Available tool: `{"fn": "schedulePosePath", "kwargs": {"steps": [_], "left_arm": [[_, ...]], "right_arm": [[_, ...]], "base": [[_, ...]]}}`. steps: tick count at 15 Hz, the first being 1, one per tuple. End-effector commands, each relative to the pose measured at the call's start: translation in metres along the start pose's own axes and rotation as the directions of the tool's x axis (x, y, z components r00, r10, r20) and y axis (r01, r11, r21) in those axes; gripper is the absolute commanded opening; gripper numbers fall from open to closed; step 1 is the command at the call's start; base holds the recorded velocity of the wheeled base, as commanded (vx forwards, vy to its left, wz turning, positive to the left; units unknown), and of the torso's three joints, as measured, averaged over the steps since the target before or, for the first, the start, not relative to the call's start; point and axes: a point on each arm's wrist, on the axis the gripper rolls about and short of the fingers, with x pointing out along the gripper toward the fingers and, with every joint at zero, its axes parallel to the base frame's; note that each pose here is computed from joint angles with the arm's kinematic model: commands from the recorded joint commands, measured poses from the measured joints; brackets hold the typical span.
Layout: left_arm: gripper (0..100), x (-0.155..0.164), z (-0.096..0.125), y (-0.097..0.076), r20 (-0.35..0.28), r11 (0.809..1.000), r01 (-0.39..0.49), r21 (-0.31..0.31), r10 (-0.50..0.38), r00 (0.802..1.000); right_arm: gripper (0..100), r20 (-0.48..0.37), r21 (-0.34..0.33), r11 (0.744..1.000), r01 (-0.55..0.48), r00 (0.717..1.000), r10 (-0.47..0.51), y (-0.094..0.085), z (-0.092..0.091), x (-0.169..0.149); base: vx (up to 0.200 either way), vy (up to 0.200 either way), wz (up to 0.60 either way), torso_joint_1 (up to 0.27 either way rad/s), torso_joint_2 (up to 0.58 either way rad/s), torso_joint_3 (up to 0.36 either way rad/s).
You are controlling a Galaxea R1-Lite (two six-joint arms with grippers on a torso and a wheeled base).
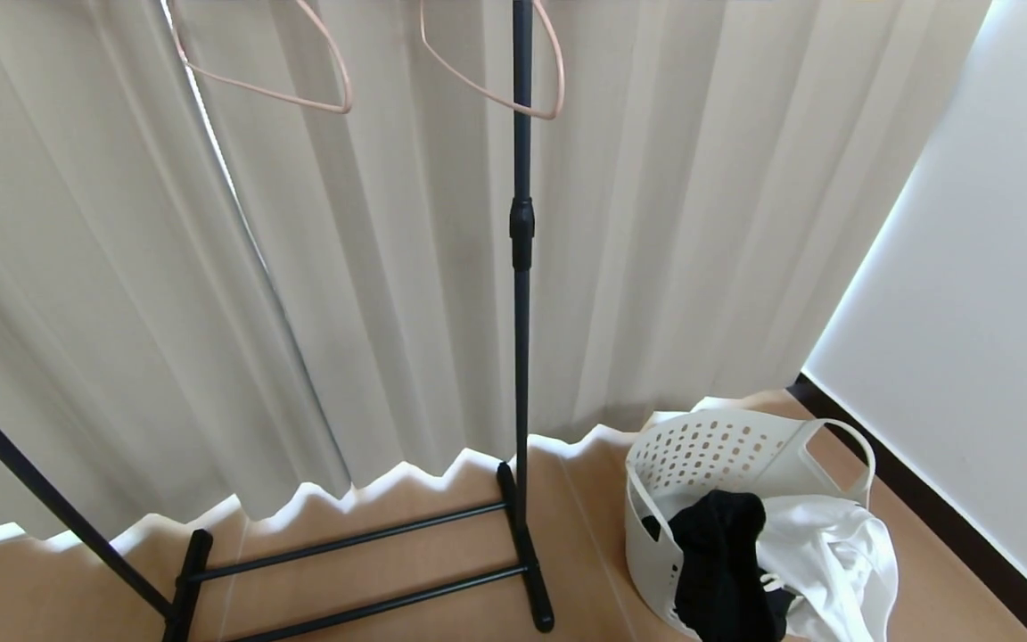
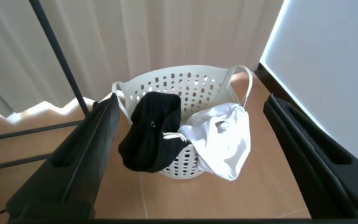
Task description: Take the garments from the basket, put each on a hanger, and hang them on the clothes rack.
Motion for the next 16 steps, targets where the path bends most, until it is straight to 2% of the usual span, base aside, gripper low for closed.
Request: {"fn": "schedulePosePath", "kwargs": {"steps": [1,4,6,7,11,14,16], "left_arm": [[100,0.0,0.0002,0.0,-0.001,1.0,-0.001,0.001,0.001,1.0],[100,0.0001,-0.0002,0.0001,-0.003,1.0,-0.001,0.001,0.001,1.0],[100,0.0001,-0.0002,0.0,-0.003,1.0,0.001,0.004,-0.001,1.0],[100,0.0001,-0.0002,0.0,-0.003,1.0,0.001,0.004,-0.001,1.0],[100,0.0001,-0.0002,0.0,-0.003,1.0,0.004,0.004,-0.004,1.0],[100,0.0001,-0.0002,-0.0001,-0.003,1.0,0.002,0.004,-0.002,1.0],[100,0.0001,-0.0002,0.0,-0.003,1.0,0.002,0.004,-0.002,1.0]], "right_arm": [[100,0.0,0.0,1.0,0.001,1.0,-0.001,0.0,0.0,0.0],[100,0.0,0.0,1.0,0.001,1.0,-0.001,0.0,0.0,0.0],[100,0.0,0.0,1.0,0.001,1.0,-0.001,0.0,0.0,0.0],[100,0.0,0.0,1.0,0.001,1.0,-0.001,0.0,0.0,0.0],[100,0.0,-0.003,1.0,0.001,1.0,-0.001,0.0,0.0,0.0],[100,0.0,-0.003,1.0,0.002,1.0,-0.002,0.0001,0.0,0.0],[100,0.0,-0.003,1.0,0.001,1.0,-0.001,0.0,0.0,0.0]], "base": [[0.0,0.0,0.0,0.0,0.0,0.0],[0.0,0.0,0.0,0.0,0.0,0.0],[0.0,0.0,-0.6,0.002,0.03,0.029],[0.0,0.0,-0.6,-0.007,0.23,0.222],[0.0,0.0,0.0,0.002,0.22,0.215],[-0.2,0.0,0.0,-0.001,0.04,0.035],[0.0,0.0,0.0,0.0,0.0,0.0]]}}
